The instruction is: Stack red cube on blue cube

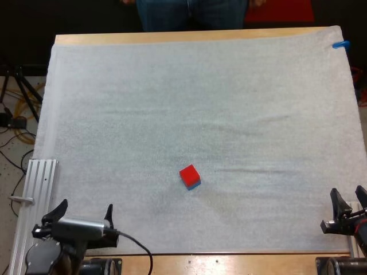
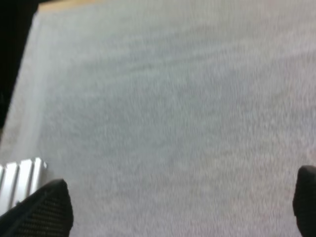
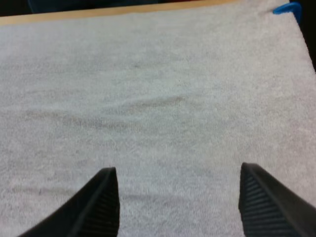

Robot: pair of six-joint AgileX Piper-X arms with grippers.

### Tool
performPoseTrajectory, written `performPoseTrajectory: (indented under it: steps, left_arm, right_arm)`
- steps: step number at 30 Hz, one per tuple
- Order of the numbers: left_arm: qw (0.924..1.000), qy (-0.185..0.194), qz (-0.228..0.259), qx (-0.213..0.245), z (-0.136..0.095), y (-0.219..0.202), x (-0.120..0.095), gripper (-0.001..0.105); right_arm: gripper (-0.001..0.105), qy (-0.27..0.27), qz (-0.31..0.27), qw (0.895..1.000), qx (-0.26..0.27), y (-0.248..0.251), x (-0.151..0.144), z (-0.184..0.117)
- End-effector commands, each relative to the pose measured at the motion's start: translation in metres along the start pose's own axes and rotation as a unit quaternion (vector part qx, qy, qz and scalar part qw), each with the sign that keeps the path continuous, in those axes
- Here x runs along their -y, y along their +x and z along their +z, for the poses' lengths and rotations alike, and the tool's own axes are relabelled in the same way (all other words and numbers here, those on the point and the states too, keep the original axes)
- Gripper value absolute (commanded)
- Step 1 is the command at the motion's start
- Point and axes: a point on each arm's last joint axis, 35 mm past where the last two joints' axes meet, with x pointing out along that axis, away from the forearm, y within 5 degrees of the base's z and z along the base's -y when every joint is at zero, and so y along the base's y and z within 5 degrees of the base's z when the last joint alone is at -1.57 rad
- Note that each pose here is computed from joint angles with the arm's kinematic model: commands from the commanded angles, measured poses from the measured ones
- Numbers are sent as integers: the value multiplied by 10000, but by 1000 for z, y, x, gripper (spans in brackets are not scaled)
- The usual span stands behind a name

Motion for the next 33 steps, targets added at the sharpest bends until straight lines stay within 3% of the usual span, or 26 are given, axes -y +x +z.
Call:
performPoseTrajectory:
  steps: [1,8,33]
  left_arm:
    - [9999,-55,90,3,1,5,-1,87]
    - [9996,-43,79,253,6,6,-1,87]
    - [9996,-43,79,250,6,8,-1,87]
  right_arm:
    - [52,-72,17,9999,78,1,1,4]
    - [52,-63,-10,10000,5,1,1,2]
    - [52,-54,-9,10000,5,1,1,2]
